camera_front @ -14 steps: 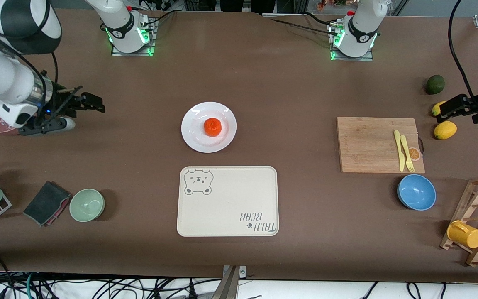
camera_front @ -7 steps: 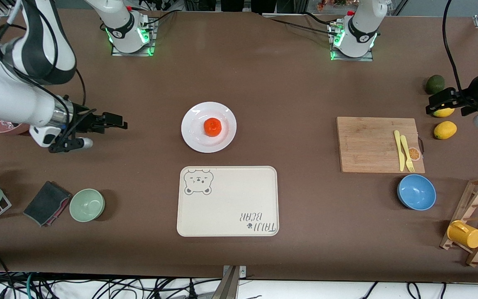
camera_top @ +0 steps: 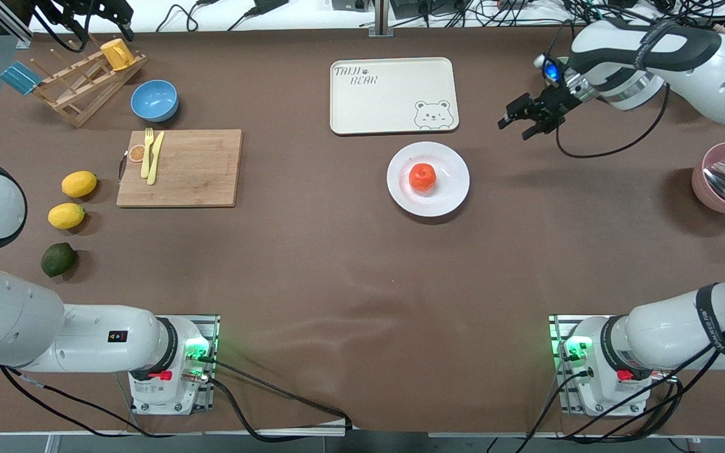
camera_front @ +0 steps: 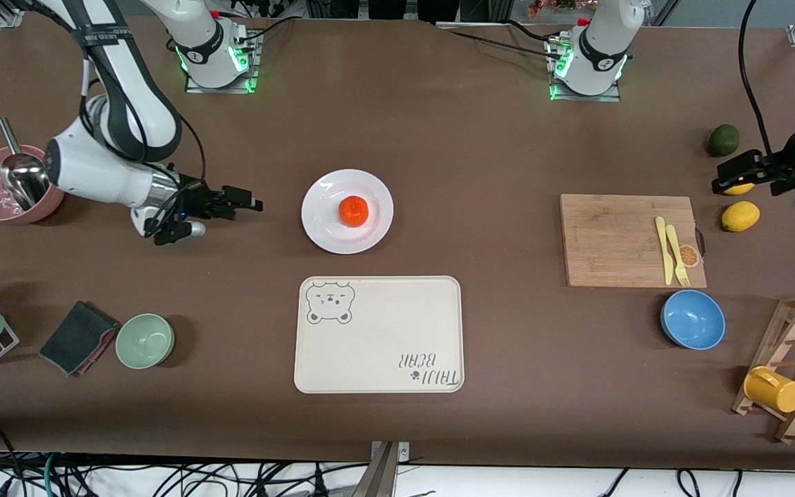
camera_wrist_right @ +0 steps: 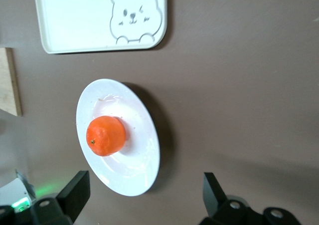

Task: Place orange and plate with both arms
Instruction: 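Move the right gripper to the plate rim and grip it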

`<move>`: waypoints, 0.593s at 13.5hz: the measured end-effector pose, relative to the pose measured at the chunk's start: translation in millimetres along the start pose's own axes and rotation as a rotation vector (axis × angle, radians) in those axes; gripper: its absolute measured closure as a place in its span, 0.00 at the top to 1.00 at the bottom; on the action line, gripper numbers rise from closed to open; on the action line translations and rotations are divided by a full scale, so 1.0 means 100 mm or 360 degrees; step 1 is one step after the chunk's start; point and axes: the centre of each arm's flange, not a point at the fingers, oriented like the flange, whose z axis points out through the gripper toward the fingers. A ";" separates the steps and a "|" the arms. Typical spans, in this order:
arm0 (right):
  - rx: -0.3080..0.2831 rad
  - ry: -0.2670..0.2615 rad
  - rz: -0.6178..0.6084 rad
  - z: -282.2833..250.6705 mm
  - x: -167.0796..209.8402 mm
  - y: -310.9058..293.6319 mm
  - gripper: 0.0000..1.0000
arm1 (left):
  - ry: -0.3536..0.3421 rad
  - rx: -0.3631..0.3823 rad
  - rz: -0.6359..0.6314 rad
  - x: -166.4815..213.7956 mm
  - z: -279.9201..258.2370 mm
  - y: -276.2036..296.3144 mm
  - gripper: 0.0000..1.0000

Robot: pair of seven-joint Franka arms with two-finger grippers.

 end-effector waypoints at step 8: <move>0.0271 0.0101 -0.0083 0.96 -0.26 0.30 1.00 | 0.0019 0.0001 0.0002 0.01 -0.02 0.00 1.00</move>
